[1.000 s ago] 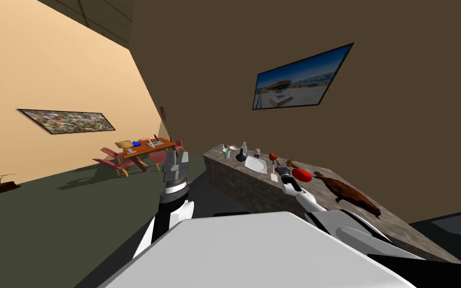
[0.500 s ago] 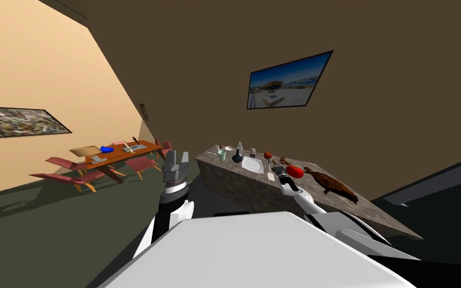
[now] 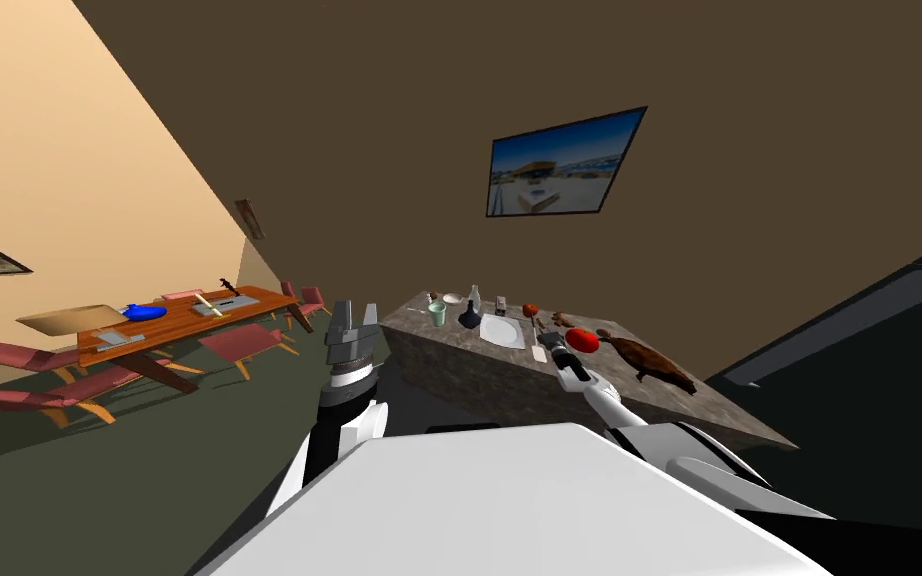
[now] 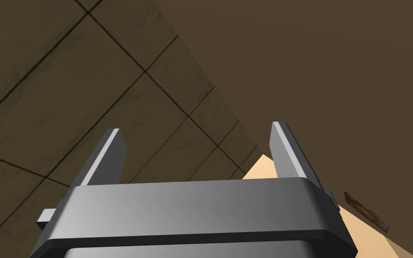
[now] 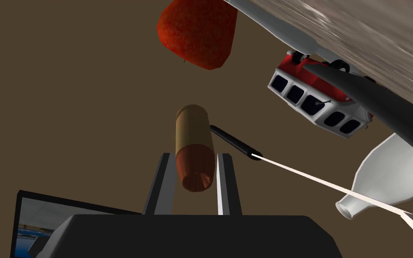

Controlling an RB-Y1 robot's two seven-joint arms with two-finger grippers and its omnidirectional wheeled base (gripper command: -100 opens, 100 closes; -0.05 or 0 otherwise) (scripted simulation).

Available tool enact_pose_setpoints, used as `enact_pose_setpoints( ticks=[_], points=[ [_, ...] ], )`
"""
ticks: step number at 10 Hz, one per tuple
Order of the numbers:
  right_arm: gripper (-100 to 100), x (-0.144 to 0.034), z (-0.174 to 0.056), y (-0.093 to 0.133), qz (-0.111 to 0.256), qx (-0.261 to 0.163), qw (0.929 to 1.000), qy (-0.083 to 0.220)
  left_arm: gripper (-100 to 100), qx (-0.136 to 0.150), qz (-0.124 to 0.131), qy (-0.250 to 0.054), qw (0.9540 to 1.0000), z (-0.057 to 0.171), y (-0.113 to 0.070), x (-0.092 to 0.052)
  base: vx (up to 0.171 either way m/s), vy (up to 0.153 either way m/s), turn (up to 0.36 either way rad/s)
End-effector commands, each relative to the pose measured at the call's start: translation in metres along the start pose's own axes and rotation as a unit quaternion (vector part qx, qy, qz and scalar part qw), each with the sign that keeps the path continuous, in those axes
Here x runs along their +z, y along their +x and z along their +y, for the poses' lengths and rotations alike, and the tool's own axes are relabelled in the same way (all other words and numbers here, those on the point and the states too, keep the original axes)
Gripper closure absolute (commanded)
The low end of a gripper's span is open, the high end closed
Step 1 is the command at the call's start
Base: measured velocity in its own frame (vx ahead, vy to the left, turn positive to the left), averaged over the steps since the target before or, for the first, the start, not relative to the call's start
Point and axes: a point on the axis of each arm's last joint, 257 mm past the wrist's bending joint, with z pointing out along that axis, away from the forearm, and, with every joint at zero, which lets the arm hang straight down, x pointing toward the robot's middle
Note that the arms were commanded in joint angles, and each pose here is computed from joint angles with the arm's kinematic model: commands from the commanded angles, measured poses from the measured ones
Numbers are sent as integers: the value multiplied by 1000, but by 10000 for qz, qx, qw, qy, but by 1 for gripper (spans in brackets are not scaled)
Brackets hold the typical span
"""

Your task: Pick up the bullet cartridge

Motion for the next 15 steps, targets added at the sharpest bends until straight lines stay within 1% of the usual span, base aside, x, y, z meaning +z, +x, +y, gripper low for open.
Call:
enact_pose_setpoints(
  ticks=[1,2,3,5,6,7,9,10,11,12,14,15],
  points=[
    [100,1,4,0,2,-113,9999,-81,0,0,0,0,10000,0,0,0,-19,-7,41],
    [100,3,25,-9,-129,42,9996,-259,0,0,0,0,10000,0,0,0,100,22,-370],
    [100,3,29,-10,-131,49,9993,-341,0,1,0,-2,10000,0,0,0,146,61,-477],
    [100,2,38,-10,-138,-120,9986,-504,0,0,0,0,10000,0,0,0,36,34,-29],
    [100,3,57,-19,-259,80,9974,-665,0,0,0,0,10000,0,0,0,91,34,-333],
    [100,3,62,-19,-253,81,9968,-752,0,1,0,-1,10000,0,0,0,113,51,-457],
    [100,1,70,-18,-252,-95,9954,-919,0,0,0,0,10000,0,0,0,28,32,-28],
    [100,2,90,-28,-363,117,9933,-1087,0,0,0,0,10000,0,0,0,106,60,-344],
    [100,1,95,-27,-353,90,9924,-1173,0,1,0,-2,10000,0,0,0,111,99,-456],
    [100,0,99,-27,-341,60,9914,-1259,0,1,-1,-1,10000,0,0,0,44,55,-109],
    [100,-2,105,-25,-340,-133,9897,-1382,0,0,0,0,10000,0,0,0,1,-11,51],
    [100,-3,126,-35,-441,46,9866,-1573,0,0,0,0,10000,0,0,0,68,59,-305]
  ],
)
